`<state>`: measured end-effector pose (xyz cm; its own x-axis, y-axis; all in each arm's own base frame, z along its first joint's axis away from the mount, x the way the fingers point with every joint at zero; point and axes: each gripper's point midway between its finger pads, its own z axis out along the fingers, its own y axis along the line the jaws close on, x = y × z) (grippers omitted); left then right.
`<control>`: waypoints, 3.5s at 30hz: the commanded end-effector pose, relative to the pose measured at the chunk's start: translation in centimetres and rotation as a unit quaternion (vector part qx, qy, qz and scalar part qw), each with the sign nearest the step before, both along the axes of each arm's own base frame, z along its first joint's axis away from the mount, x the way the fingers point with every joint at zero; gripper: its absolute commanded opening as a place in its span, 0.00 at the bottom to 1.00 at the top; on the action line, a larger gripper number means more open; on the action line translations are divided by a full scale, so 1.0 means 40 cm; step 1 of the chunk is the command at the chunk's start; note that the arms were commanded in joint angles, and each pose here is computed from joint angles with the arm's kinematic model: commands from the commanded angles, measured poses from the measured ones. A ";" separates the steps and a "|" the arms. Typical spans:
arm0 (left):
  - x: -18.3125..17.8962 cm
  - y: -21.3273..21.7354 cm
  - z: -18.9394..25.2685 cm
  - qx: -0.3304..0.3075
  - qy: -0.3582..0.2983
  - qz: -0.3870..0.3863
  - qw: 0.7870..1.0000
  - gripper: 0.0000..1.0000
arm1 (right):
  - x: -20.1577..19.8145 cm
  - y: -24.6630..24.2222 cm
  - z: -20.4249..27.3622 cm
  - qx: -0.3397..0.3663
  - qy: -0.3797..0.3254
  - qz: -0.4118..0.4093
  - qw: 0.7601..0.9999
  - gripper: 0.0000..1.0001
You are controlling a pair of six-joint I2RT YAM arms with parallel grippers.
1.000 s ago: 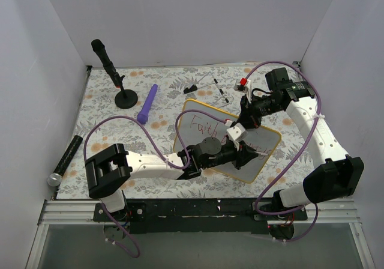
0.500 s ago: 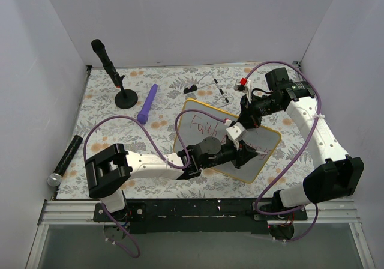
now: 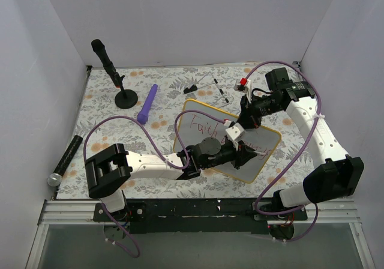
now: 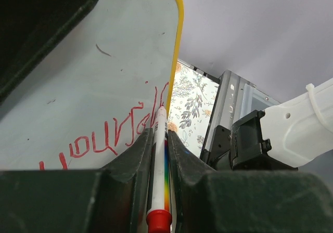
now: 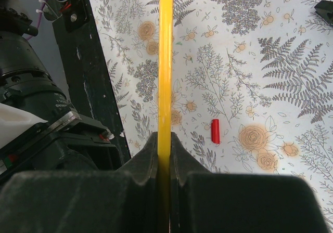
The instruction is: Write a sentence on the whiteboard
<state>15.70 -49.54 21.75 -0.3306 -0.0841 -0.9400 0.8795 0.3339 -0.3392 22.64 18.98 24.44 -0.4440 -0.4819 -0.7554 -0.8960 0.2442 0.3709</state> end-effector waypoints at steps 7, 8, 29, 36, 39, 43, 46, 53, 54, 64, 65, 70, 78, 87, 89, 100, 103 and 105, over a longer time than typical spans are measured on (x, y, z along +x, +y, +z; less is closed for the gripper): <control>0.029 0.041 0.047 -0.018 -0.012 0.031 0.999 0.00 | -0.014 0.024 0.068 0.052 -0.035 0.022 0.998 0.01; 0.030 0.043 0.053 -0.021 -0.013 0.031 0.999 0.00 | -0.014 0.024 0.067 0.052 -0.033 0.022 0.998 0.01; -0.005 0.059 0.086 -0.041 -0.020 0.001 0.999 0.00 | -0.015 0.024 0.068 0.052 -0.034 0.022 0.998 0.01; -0.067 0.131 0.119 -0.050 -0.030 -0.040 0.997 0.00 | -0.015 0.022 0.066 0.051 -0.032 0.022 0.998 0.01; -0.074 0.192 0.120 -0.039 -0.032 -0.027 0.998 0.00 | -0.016 0.019 0.065 0.047 -0.035 0.025 0.998 0.01; -0.046 0.300 0.086 0.010 -0.022 0.037 0.999 0.00 | -0.009 0.010 0.062 0.030 -0.053 0.033 0.998 0.01; -0.020 0.394 0.073 0.026 -0.014 0.085 0.996 0.00 | -0.007 0.007 0.070 0.022 -0.057 0.039 0.997 0.01; 0.057 0.571 0.069 -0.002 0.008 0.187 0.982 0.00 | 0.010 0.009 0.065 -0.027 -0.075 0.066 0.995 0.01; 0.062 0.585 0.071 -0.008 0.006 0.196 0.981 0.00 | 0.005 0.016 0.062 -0.034 -0.074 0.070 0.994 0.01; 0.066 0.642 0.017 -0.031 0.020 0.235 0.971 0.00 | 0.018 0.012 0.015 -0.080 -0.052 0.062 0.993 0.01; 0.067 0.644 0.017 -0.035 0.020 0.237 0.971 0.00 | 0.015 0.010 0.015 -0.081 -0.052 0.062 0.993 0.01; 0.070 0.646 -0.004 -0.041 0.022 0.241 0.969 0.00 | 0.008 0.005 0.010 -0.085 -0.051 0.061 0.993 0.01; 0.070 0.660 -0.017 -0.067 0.033 0.251 0.965 0.00 | 0.005 0.008 0.014 -0.079 -0.052 0.062 0.994 0.01; 0.067 0.669 -0.028 -0.073 0.044 0.256 0.963 0.00 | 0.003 0.020 0.023 -0.063 -0.047 0.061 0.995 0.01; 0.060 0.664 -0.030 -0.070 0.048 0.246 0.965 0.00 | 0.001 0.021 0.028 -0.060 -0.048 0.060 0.995 0.01; 0.051 0.662 -0.034 -0.061 0.073 0.244 0.965 0.00 | -0.009 0.020 0.047 -0.052 -0.062 0.056 0.995 0.01; 0.049 0.663 -0.031 -0.064 0.078 0.243 0.965 0.00 | -0.011 0.023 0.051 -0.048 -0.063 0.057 0.995 0.01; 0.048 0.665 -0.031 -0.066 0.079 0.244 0.964 0.00 | -0.013 0.024 0.052 -0.046 -0.061 0.058 0.995 0.01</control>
